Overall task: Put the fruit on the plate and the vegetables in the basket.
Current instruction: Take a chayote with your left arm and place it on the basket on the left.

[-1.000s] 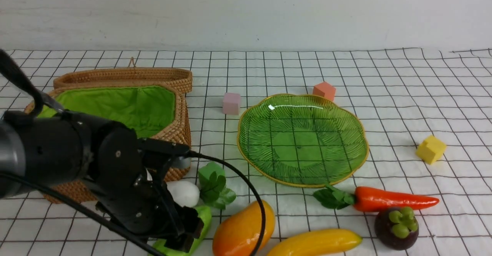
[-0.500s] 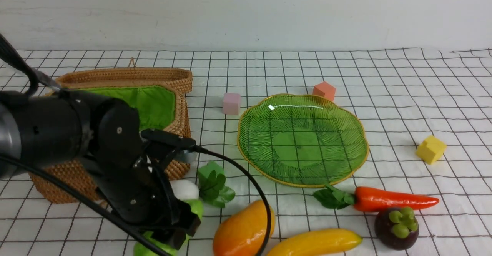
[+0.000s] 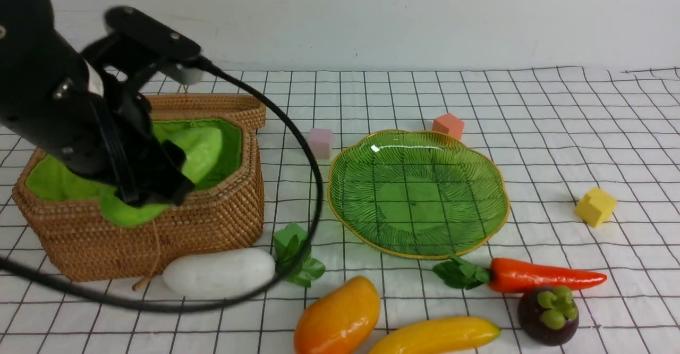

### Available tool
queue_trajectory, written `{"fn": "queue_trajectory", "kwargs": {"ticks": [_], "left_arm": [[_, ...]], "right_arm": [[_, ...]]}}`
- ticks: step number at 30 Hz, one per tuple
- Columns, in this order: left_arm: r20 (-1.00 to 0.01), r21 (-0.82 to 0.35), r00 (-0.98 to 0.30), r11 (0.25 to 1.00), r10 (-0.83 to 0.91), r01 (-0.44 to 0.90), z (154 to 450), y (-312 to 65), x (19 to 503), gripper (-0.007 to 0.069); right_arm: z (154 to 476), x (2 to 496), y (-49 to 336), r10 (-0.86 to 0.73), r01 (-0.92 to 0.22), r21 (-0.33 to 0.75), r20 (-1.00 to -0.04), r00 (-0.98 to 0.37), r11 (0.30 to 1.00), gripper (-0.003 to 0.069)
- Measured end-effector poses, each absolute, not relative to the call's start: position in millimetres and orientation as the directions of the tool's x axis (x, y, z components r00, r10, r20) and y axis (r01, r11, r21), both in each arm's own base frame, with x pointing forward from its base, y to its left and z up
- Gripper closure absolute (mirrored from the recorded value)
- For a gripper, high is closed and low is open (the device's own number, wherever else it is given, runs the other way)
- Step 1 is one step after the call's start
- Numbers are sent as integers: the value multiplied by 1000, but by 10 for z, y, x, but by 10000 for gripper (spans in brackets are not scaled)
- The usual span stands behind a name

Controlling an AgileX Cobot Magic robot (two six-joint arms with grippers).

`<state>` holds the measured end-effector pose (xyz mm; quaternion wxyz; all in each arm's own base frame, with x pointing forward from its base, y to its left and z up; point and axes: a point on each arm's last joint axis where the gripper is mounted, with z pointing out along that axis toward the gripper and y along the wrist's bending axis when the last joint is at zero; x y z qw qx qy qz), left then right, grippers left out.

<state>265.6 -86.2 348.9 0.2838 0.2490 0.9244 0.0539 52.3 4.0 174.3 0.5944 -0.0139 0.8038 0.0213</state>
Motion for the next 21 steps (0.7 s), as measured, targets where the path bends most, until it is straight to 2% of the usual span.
{"fn": "queue_trajectory", "kwargs": {"ticks": [1, 2, 3, 6, 13, 17, 19, 20, 21], "left_arm": [[-512, 253, -742, 901, 433, 352, 3454, -707, 2785, 201], [-514, 253, -745, 905, 425, 342, 3449, -690, 2802, 201], [-523, 240, -778, 936, 348, 257, 3359, -533, 2947, 201], [-564, 198, -795, 971, 225, 134, 3233, -360, 3150, 201], [-595, 99, -804, 993, 4, -69, 2986, -280, 3394, 202], [-604, 77, -795, 989, -57, -129, 2956, -266, 3426, 193], [-612, 68, -787, 986, -81, -154, 2964, -260, 3427, 125], [-615, 56, -783, 985, -95, -164, 2988, -259, 3410, 48], [-615, 49, -782, 985, -102, -167, 2998, -262, 3401, 14]], "right_arm": [[1743, 523, 40, 3, -48, 18, -956, -293, 999, 421], [1743, 523, 40, 3, -48, 18, -956, -293, 999, 421], [1743, 523, 40, 3, -48, 18, -956, -293, 999, 421], [1743, 523, 40, 3, -48, 18, -956, -293, 999, 421], [1743, 523, 39, 2, -48, 17, -956, -293, 999, 421], [1743, 523, 39, 2, -48, 17, -956, -293, 999, 421], [1743, 523, 39, 2, -48, 17, -956, -293, 999, 421], [1743, 523, 39, 2, -48, 17, -956, -293, 999, 421], [1743, 523, 39, 2, -48, 17, -956, -293, 999, 421]]}}
